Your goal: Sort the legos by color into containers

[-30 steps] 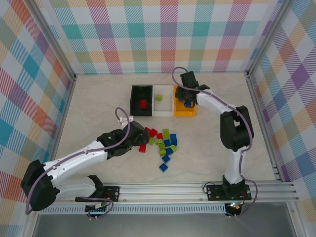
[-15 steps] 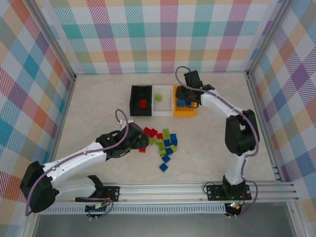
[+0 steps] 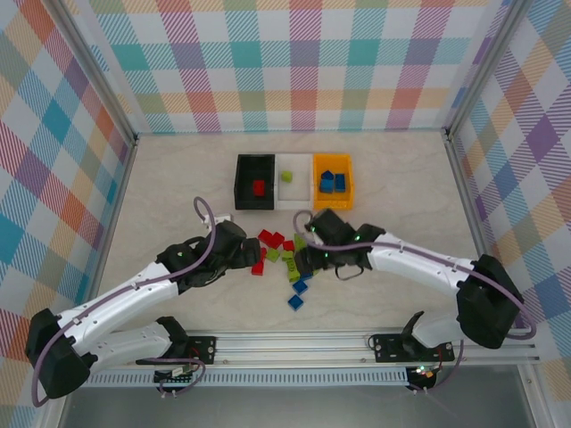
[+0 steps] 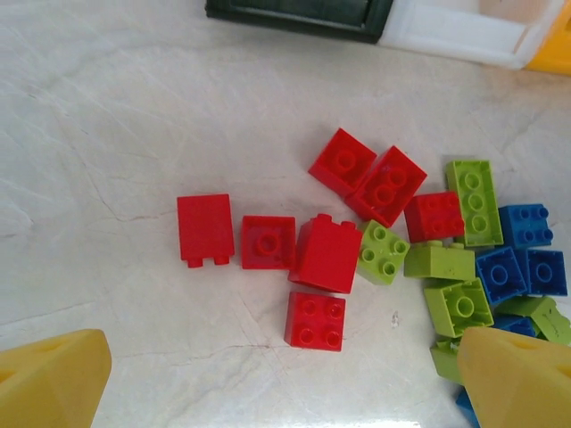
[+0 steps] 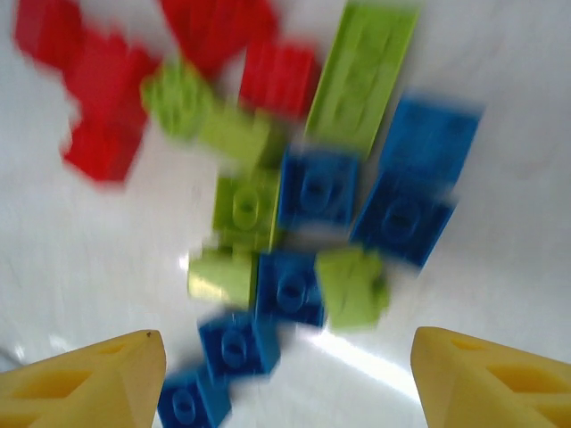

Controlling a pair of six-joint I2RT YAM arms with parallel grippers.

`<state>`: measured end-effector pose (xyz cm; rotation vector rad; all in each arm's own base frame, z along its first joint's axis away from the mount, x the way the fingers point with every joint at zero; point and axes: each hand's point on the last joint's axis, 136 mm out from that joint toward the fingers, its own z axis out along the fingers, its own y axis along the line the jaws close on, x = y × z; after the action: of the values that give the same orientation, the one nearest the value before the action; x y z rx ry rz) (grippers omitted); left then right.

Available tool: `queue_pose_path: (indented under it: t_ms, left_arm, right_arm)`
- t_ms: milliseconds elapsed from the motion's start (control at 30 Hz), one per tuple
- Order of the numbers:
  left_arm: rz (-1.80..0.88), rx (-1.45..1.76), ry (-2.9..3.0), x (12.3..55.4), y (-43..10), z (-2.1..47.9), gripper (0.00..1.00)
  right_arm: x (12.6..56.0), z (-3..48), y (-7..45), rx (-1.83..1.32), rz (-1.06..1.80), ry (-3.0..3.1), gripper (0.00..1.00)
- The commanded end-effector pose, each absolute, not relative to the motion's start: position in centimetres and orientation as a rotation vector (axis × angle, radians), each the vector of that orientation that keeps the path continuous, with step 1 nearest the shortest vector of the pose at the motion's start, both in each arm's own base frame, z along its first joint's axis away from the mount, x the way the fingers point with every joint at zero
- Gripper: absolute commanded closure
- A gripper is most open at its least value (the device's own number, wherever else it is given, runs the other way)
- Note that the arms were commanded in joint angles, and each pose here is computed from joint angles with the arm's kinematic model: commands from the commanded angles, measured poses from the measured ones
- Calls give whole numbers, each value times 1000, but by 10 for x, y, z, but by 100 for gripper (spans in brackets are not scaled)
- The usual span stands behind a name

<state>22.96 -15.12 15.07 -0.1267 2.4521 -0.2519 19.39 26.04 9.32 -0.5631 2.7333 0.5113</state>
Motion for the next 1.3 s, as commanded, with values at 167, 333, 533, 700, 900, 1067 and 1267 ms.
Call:
queue_pose_path:
  t_ms: [167, 333, 533, 700, 900, 1067, 1267]
  left_arm:
    - [-198, -165, 2440, 230, -137, 157, 0]
    - [-190, -170, 2456, 227, -135, 151, 0]
    - [-181, -181, 2448, 227, -131, 153, 0]
    - [-174, -197, 2434, 227, -126, 158, 0]
    - [-172, -202, 2426, 227, -122, 160, 0]
    - [-174, -210, 2428, 228, -121, 160, 0]
    - [-174, -212, 2436, 227, -121, 157, 0]
  right_arm:
    - [138, 66, 277, -819, 435, 2823, 28]
    - [133, 53, 301, -941, 394, 2805, 31]
    - [128, 39, 315, -1017, 349, 2813, 34]
    - [121, 30, 317, -1047, 289, 2829, 36]
    - [119, 27, 309, -1058, 217, 2816, 37]
    - [119, 18, 310, -1090, 157, 2806, 43]
    - [121, 20, 309, -1091, 130, 2779, 60]
